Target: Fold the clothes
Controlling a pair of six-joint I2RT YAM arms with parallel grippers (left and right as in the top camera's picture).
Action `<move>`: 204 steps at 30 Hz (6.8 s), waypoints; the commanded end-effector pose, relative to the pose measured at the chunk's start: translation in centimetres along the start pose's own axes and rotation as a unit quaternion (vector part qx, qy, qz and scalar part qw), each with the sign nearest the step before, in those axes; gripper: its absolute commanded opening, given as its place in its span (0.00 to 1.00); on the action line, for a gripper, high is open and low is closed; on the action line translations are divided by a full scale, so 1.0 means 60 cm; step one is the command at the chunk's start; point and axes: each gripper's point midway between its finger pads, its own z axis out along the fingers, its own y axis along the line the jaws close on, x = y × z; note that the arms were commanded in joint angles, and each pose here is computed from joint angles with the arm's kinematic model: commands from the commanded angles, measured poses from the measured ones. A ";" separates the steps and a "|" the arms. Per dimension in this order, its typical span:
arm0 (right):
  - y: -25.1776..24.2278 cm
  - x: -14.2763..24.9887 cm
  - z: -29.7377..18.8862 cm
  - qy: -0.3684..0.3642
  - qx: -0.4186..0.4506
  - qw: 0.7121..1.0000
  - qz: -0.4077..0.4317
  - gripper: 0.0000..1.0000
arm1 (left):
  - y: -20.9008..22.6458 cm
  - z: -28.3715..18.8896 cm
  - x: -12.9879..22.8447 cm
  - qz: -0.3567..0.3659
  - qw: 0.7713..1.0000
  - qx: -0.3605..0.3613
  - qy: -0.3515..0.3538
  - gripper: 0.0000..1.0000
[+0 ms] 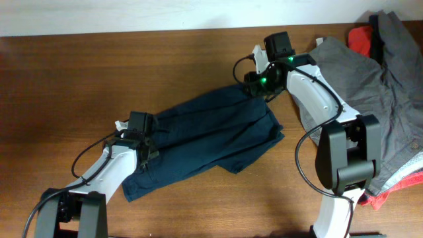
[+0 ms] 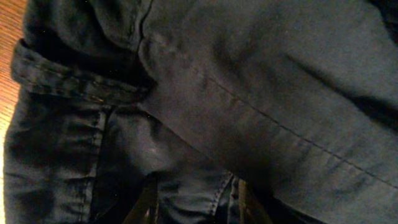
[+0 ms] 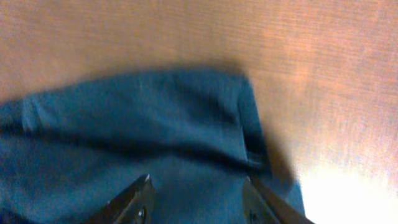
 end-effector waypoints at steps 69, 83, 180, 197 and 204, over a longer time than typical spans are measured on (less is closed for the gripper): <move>0.054 0.184 0.011 0.228 -0.147 0.955 -0.124 0.38 | 0.023 0.010 0.024 0.013 0.999 -0.032 0.022 0.42; 0.011 0.112 0.127 0.145 0.027 0.985 -0.094 0.33 | 0.025 0.010 0.026 0.014 0.999 -0.033 0.025 0.43; -0.123 0.281 0.061 0.271 0.116 0.955 0.041 0.41 | -0.031 0.032 0.074 0.051 0.920 0.288 0.260 0.65; -0.123 0.281 0.061 0.270 0.116 0.955 0.040 0.41 | -0.090 -0.002 0.068 0.115 0.869 0.438 0.197 0.00; -0.123 0.281 0.061 0.270 0.116 0.955 0.040 0.41 | -0.081 0.002 0.041 0.119 0.881 0.419 0.186 0.00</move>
